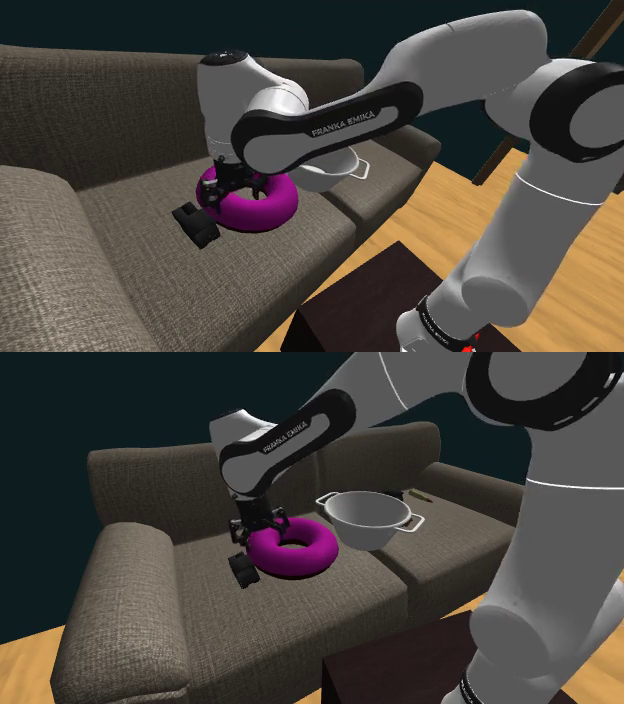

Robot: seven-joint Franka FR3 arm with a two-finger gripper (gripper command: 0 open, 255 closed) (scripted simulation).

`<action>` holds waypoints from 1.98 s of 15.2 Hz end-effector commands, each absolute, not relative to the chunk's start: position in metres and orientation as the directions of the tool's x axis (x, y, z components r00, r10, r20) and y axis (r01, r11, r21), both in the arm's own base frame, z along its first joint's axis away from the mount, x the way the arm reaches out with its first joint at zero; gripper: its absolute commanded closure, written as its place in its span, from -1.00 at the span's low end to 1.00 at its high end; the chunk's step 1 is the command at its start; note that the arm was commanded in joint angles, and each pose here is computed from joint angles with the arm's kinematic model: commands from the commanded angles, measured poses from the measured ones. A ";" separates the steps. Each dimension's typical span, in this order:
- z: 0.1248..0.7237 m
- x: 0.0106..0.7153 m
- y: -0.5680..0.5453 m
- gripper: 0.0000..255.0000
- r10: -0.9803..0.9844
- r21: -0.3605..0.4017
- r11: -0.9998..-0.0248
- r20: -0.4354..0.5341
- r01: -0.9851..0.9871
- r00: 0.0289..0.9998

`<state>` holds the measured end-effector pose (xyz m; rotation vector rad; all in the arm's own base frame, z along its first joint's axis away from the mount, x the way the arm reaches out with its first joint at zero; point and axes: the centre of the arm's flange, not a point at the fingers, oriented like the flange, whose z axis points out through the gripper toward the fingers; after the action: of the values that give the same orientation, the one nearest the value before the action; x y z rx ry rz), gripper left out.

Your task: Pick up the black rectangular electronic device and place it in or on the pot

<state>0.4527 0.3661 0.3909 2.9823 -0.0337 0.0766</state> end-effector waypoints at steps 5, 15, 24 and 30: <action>0.349 0.481 0.431 -1.00 -0.036 0.163 -0.986 0.050 -0.044 0.998; 0.303 0.488 0.435 -1.00 -0.039 0.165 -0.985 0.050 -0.046 0.998; 0.303 0.488 0.436 1.00 -0.039 0.165 -0.985 0.050 -0.046 0.998; 0.303 0.489 0.436 1.00 -0.039 0.165 -0.985 0.050 -0.046 0.998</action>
<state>0.4872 0.4373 0.3033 2.9743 -0.0600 0.0686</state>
